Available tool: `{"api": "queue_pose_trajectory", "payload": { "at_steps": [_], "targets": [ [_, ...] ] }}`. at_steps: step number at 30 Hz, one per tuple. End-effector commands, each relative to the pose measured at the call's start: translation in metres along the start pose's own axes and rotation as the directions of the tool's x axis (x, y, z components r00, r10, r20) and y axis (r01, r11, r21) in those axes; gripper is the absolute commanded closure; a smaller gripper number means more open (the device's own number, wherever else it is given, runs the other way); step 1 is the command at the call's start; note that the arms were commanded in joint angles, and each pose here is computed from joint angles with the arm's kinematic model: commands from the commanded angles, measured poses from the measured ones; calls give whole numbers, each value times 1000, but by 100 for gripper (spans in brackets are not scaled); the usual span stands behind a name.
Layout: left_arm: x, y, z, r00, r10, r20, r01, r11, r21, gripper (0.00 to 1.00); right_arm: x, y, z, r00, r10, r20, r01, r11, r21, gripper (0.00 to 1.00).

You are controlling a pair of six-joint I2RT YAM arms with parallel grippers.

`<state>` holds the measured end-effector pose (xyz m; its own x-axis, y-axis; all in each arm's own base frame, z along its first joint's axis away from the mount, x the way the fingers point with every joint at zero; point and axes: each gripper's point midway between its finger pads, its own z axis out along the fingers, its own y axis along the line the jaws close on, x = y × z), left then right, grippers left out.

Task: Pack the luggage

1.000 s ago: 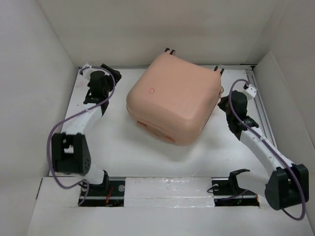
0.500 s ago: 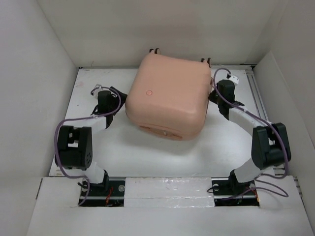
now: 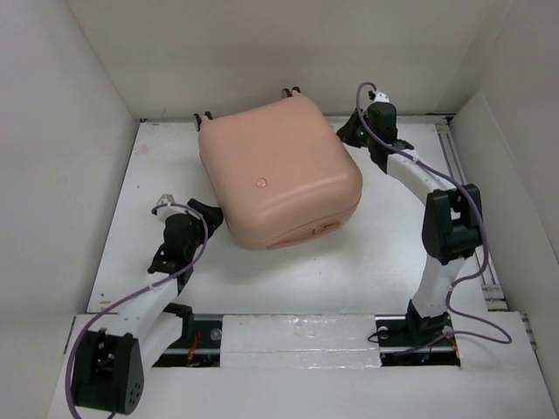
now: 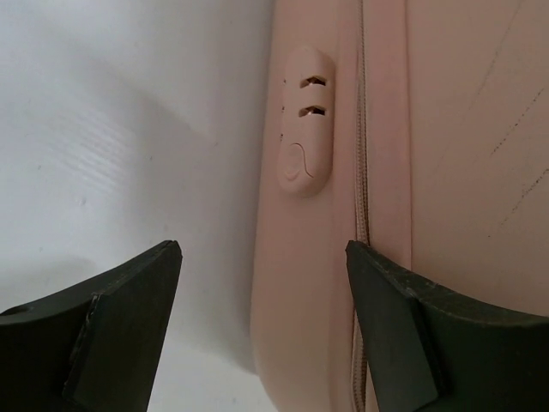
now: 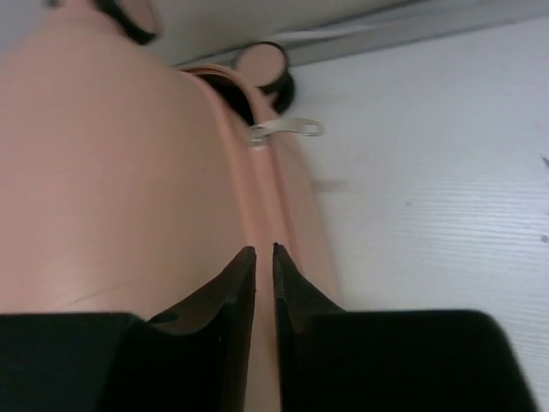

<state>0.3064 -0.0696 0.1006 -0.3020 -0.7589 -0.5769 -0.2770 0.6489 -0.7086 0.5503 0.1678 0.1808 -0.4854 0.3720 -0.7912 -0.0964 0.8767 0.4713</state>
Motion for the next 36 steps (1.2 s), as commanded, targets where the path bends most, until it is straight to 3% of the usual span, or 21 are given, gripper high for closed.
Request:
{"api": "queue_pose_trajectory", "payload": {
  "at_steps": [1,2,5,6,7,8,9,10,11,12,13,15,19,21,23,24,29,36],
  "targets": [
    [8,-47,-26,998,23,-59,-10,978,208,26,-31,115,-67,998,-53,33,61,942,-330,78],
    [5,-49,-29,998,21,-53,-10,979,202,27,-51,117,-89,994,-55,89,82,940,-331,70],
    [-8,-51,-35,999,32,2,-32,980,197,27,-52,94,-119,992,-50,120,82,957,-279,63],
    [-14,-55,-36,999,28,20,-31,979,201,27,-71,100,-151,980,-46,193,103,949,-297,61],
    [-23,-61,-38,999,20,50,-30,978,208,27,-69,102,-166,976,-47,210,114,941,-318,61],
    [-22,-58,-37,998,21,51,-30,980,194,27,-39,91,-170,985,-43,167,96,941,-326,61],
    [-26,-62,-38,998,18,58,-30,979,204,27,-41,105,-205,977,-30,213,113,914,-389,66],
    [-31,-66,-40,997,1,77,-18,976,216,27,-11,115,-229,976,-37,213,137,868,-478,77],
    [-31,-66,-40,997,1,77,-18,976,216,29,18,113,-224,985,-51,166,129,855,-502,77],
    [-34,-67,-41,996,-3,92,-17,976,216,31,35,114,-233,986,-49,162,128,840,-527,93],
    [-33,-62,-40,996,-14,93,-5,979,201,34,39,125,-256,979,-18,205,136,803,-580,98],
    [-35,-54,-41,992,-35,122,12,983,183,41,104,111,-256,993,-8,114,75,804,-591,100],
    [-35,-42,-41,987,-67,146,44,986,160,61,168,91,-260,999,-17,46,40,825,-564,100],
    [-33,-37,-39,987,-66,149,44,988,147,63,180,90,-262,999,-14,36,31,824,-565,88],
    [-28,-34,-36,990,-59,129,41,990,133,67,187,86,-258,999,-13,30,27,843,-538,65],
    [-26,-33,-35,992,-56,117,40,991,131,69,189,84,-254,999,-24,33,38,853,-520,61],
    [-9,-17,-27,998,-9,66,4,996,84,75,174,91,-242,995,-12,103,61,871,-487,54],
    [18,-18,-24,999,31,-28,-26,987,159,77,178,96,-216,990,-17,140,82,879,-469,54]
  ]
}}
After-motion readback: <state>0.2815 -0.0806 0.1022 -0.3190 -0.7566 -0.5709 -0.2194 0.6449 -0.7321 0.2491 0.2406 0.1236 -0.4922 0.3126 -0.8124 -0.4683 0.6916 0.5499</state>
